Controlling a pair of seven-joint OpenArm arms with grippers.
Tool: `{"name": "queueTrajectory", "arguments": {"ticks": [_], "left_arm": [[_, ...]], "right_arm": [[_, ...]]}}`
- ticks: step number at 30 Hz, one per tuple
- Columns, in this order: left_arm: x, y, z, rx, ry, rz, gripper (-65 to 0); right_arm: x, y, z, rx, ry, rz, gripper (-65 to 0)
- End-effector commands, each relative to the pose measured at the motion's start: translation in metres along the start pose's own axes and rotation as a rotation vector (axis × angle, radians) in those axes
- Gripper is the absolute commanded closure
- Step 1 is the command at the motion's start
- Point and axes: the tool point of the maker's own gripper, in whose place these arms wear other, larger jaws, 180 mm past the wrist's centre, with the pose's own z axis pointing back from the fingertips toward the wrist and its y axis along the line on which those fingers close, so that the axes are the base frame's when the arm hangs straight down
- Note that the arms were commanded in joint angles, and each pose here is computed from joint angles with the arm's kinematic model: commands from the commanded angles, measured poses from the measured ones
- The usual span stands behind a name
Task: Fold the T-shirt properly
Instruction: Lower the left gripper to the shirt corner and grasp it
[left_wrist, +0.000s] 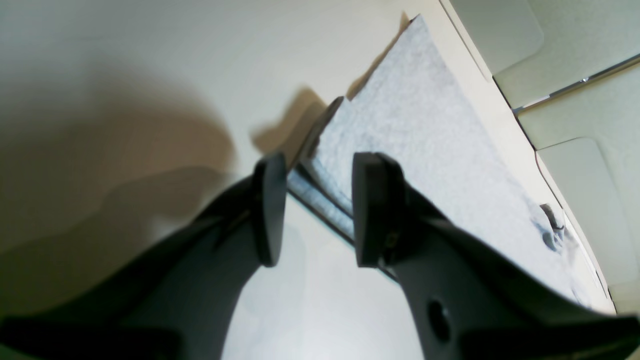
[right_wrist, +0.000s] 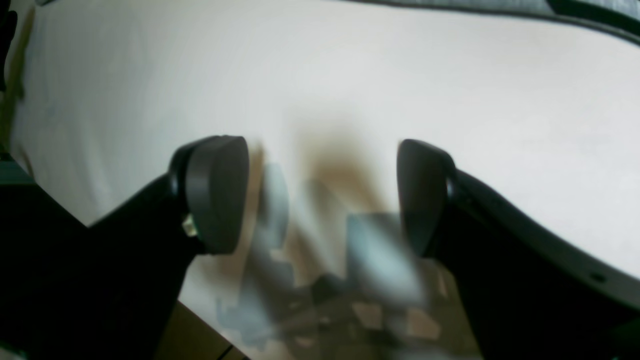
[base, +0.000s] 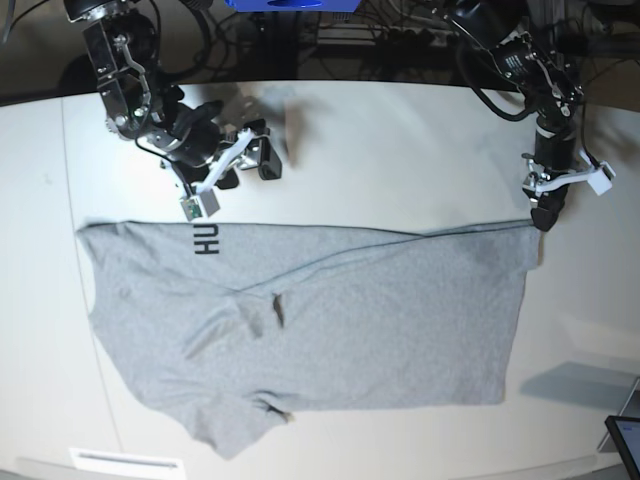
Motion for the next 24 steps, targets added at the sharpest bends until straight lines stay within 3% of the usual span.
{"name": "queueTrajectory", "arguments": {"ticks": [1, 24], "left_arm": [[0.014, -0.009, -0.006, -0.033, -0.042, 0.000, -20.7], [0.009, -0.003, -0.026, -0.028, -0.015, 0.046, -20.7]], "right_arm": [[-0.029, -0.007, 0.000, -0.030, 0.118, -0.018, -44.3], [-0.030, -0.007, 0.000, -0.031, 0.121, -0.019, -44.3]]}}
